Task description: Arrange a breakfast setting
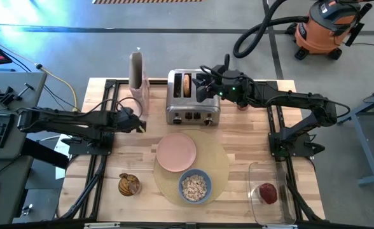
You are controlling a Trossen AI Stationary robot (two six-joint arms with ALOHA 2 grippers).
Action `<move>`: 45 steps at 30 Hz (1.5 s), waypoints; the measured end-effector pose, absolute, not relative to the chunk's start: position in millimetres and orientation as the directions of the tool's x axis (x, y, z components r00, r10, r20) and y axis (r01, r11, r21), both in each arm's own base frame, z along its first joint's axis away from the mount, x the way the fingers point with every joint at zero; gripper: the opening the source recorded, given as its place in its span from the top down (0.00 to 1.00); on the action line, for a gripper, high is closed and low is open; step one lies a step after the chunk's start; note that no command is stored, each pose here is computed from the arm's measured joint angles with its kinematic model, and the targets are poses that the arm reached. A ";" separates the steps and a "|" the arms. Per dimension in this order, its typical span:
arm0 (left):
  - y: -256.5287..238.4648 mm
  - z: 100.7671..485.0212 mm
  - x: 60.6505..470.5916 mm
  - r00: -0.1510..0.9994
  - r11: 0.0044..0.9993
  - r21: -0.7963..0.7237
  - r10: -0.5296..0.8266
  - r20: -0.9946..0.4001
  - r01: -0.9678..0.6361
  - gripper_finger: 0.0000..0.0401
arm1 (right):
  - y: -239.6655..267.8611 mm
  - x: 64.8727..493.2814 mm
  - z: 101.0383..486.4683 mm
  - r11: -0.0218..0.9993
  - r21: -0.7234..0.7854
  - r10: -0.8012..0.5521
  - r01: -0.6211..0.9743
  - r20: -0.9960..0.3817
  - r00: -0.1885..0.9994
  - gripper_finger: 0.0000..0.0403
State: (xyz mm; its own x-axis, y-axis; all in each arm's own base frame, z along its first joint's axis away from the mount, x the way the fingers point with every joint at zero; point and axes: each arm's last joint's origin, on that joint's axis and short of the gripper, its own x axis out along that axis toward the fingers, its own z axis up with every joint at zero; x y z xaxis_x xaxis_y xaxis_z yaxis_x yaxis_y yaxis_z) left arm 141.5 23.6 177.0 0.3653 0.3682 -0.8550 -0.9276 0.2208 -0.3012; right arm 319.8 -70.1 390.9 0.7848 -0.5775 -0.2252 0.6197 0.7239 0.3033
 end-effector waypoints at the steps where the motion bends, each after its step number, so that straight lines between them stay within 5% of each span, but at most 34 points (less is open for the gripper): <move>1: 22.1 178.5 141.0 0.384 0.240 -0.314 0.352 -0.853 -0.918 0.33 | -70.1 319.8 390.9 0.714 0.328 -0.577 0.619 -0.225 0.785 0.49; 11: 4.5 194.1 142.8 0.589 0.401 -0.487 0.184 -0.787 -0.776 0.34 | -70.8 329.2 387.2 0.697 0.430 -0.544 0.574 -0.205 0.814 0.49; 22: -8.7 227.4 159.7 0.870 0.636 -0.639 0.106 -0.482 -0.432 0.34 | -75.7 352.5 373.0 0.695 0.479 -0.527 0.536 -0.167 0.833 0.49; 38: -8.4 259.4 169.6 0.979 0.826 -0.530 0.128 -0.158 -0.193 0.34 | -78.8 363.8 374.1 0.757 0.379 -0.552 0.532 -0.064 0.831 0.49; 45: -8.2 268.2 170.6 0.988 0.875 -0.460 0.137 -0.069 -0.154 0.34 | -91.3 369.6 360.1 0.695 0.273 -0.667 0.665 -0.100 0.738 0.49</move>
State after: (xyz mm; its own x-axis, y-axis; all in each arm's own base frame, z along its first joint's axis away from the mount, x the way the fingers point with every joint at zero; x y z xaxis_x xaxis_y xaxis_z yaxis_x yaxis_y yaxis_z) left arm 170.6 -8.2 268.2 0.9881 0.1375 -0.0688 -0.1537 0.8747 -0.4597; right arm 369.6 -91.3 360.1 0.7380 -0.6674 -0.0996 0.6654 0.6950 0.2725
